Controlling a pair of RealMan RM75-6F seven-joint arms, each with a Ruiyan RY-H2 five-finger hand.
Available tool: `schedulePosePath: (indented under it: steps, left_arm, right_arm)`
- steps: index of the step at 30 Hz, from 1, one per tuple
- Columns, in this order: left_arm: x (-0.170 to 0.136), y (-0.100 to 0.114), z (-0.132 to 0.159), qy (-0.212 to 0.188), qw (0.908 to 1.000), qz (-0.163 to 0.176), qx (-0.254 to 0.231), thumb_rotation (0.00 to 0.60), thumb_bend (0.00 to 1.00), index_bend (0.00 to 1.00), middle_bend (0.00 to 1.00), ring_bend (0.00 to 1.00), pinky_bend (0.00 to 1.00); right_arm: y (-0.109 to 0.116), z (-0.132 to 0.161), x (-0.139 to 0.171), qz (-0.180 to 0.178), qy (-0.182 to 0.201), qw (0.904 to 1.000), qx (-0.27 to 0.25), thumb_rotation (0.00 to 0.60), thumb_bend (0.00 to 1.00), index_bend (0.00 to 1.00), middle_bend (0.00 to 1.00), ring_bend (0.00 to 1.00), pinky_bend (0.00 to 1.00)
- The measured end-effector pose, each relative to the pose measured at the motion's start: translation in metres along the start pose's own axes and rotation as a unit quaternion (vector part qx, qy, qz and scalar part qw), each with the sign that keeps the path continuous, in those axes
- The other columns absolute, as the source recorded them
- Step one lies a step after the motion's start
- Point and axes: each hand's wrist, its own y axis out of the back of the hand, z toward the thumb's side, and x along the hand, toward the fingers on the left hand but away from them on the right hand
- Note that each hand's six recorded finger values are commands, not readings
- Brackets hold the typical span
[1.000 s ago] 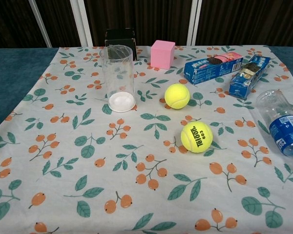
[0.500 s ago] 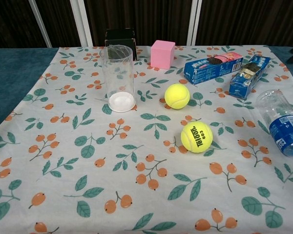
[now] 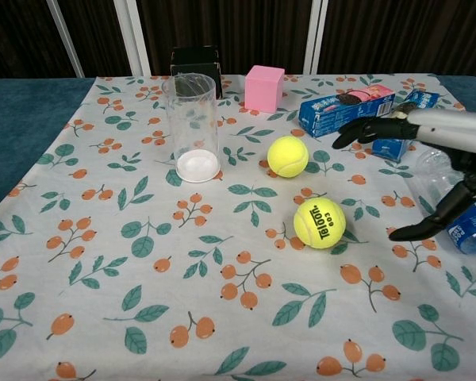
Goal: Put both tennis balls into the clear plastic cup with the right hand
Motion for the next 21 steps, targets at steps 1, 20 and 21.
schedulePosePath:
  steps: [1, 20, 21]
  left_arm:
    - [0.000, 0.000, 0.000, 0.001, 1.0000, 0.000, 0.000, 0.600, 0.03, 0.05, 0.00, 0.00, 0.03]
    - [0.000, 0.003, -0.005, 0.013, 0.9999, -0.003, -0.004, 0.600, 0.03, 0.05, 0.00, 0.00, 0.03]
    - [0.000, 0.003, -0.004, 0.013, 0.9999, -0.002, -0.004, 0.600, 0.03, 0.05, 0.00, 0.00, 0.03]
  right_arm:
    - [-0.004, 0.003, -0.005, 0.001, 0.002, 1.0000, -0.001, 0.600, 0.21, 0.17, 0.05, 0.09, 0.01]
    - [-0.052, 0.007, -0.052, 0.026, -0.016, 0.9995, 0.012, 0.600, 0.21, 0.18, 0.07, 0.15, 0.01]
    - [-0.053, 0.007, -0.052, 0.027, -0.017, 0.9994, 0.012, 0.600, 0.21, 0.19, 0.08, 0.16, 0.01]
